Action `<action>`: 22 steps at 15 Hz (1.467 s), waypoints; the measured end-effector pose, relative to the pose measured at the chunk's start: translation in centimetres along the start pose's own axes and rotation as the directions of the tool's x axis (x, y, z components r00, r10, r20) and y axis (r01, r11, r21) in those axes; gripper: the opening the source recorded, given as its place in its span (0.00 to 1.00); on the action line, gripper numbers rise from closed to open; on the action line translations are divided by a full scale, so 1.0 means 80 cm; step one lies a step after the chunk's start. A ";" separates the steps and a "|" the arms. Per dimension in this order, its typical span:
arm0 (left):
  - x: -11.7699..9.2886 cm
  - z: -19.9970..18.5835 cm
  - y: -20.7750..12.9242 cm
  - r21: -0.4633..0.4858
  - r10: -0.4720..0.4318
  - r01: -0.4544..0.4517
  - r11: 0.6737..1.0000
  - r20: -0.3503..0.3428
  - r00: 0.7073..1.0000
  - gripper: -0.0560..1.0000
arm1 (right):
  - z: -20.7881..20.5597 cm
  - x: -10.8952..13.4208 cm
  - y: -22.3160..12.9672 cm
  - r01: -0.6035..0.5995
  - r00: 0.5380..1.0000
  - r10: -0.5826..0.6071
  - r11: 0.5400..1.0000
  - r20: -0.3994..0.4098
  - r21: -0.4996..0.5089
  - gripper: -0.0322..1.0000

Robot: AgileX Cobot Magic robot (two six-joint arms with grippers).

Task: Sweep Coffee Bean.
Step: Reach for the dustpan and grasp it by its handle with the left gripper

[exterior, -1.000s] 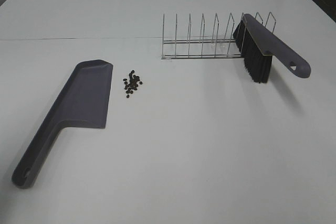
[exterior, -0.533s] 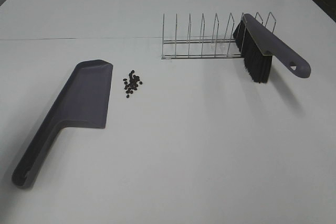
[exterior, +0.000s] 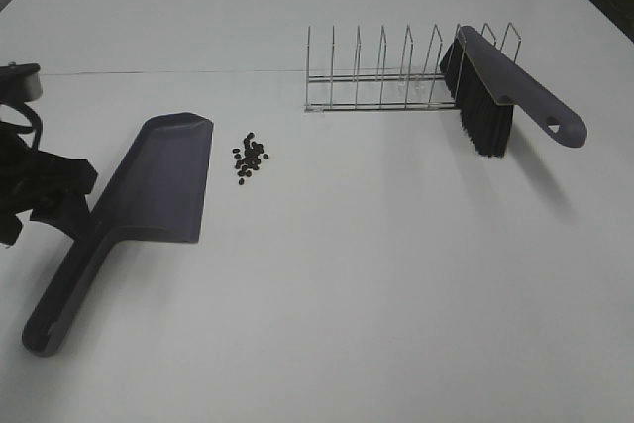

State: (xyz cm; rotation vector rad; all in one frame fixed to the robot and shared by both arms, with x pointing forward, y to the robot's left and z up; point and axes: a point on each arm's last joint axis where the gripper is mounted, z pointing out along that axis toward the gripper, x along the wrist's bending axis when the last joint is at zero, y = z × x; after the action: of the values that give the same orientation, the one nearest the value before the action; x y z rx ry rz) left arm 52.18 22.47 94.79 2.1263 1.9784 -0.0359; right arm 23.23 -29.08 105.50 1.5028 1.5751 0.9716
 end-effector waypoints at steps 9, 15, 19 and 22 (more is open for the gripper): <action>-0.011 0.044 0.010 0.084 0.096 -0.086 0.993 -0.121 0.988 0.68 | 0.000 0.000 0.000 0.000 1.000 0.000 1.000 0.000 0.000 0.74; -0.006 0.074 0.014 0.100 0.106 -0.093 0.991 -0.133 0.985 0.68 | 0.000 0.000 0.000 0.000 1.000 0.000 1.000 0.000 0.000 0.74; -0.003 0.105 0.016 0.123 0.099 -0.083 0.989 -0.135 0.986 0.67 | 0.000 0.000 0.000 0.000 1.000 0.000 1.000 0.000 0.000 0.74; -0.004 0.105 0.018 0.106 0.056 -0.042 0.994 -0.134 0.989 0.42 | 0.000 0.000 0.000 0.000 1.000 0.000 1.000 0.000 0.000 0.74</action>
State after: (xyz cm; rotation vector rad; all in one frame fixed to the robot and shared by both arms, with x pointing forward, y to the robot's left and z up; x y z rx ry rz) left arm 54.75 20.48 86.89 2.2981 2.0395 0.0168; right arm 23.23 -29.08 105.50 1.5028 1.5751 0.9716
